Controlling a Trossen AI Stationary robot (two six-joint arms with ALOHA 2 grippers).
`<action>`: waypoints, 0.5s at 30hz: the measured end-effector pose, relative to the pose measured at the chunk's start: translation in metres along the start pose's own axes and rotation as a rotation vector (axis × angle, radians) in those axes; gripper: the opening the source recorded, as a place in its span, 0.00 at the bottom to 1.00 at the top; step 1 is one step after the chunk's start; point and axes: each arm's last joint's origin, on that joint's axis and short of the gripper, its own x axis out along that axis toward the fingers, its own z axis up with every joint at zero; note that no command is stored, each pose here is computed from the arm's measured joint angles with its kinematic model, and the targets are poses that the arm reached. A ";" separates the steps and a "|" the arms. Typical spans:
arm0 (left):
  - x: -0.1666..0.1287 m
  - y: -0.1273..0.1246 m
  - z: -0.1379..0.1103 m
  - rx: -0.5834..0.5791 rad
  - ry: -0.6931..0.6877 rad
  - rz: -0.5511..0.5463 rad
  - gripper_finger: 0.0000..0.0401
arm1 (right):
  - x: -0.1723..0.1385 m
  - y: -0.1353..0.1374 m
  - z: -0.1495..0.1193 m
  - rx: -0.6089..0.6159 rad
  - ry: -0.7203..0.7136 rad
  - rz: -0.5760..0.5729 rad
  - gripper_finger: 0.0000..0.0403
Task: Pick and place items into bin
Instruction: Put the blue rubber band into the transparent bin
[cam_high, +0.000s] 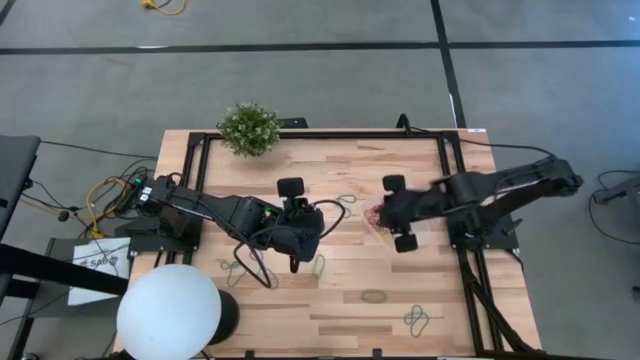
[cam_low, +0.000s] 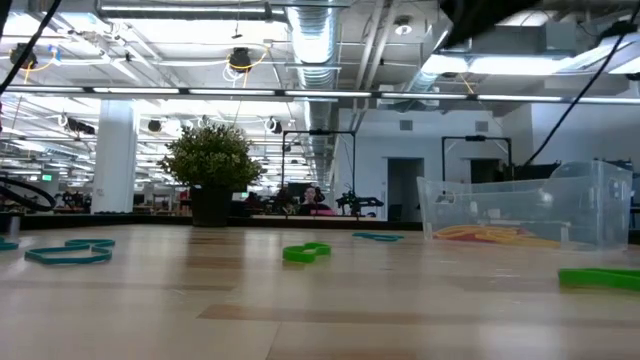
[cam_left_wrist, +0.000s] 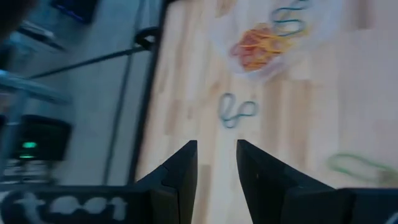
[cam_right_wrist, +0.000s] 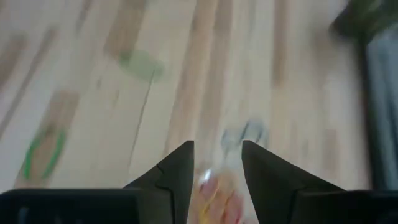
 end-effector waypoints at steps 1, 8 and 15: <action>0.001 0.001 0.000 0.005 -0.002 0.028 0.26 | -0.003 -0.004 0.003 -0.002 -0.047 -0.017 0.32; 0.006 0.023 -0.005 0.103 0.050 0.169 0.26 | 0.018 -0.047 0.002 0.129 -0.070 -0.034 0.33; 0.029 0.056 -0.009 0.067 0.127 -0.040 0.26 | 0.083 -0.099 -0.018 0.194 0.055 0.033 0.33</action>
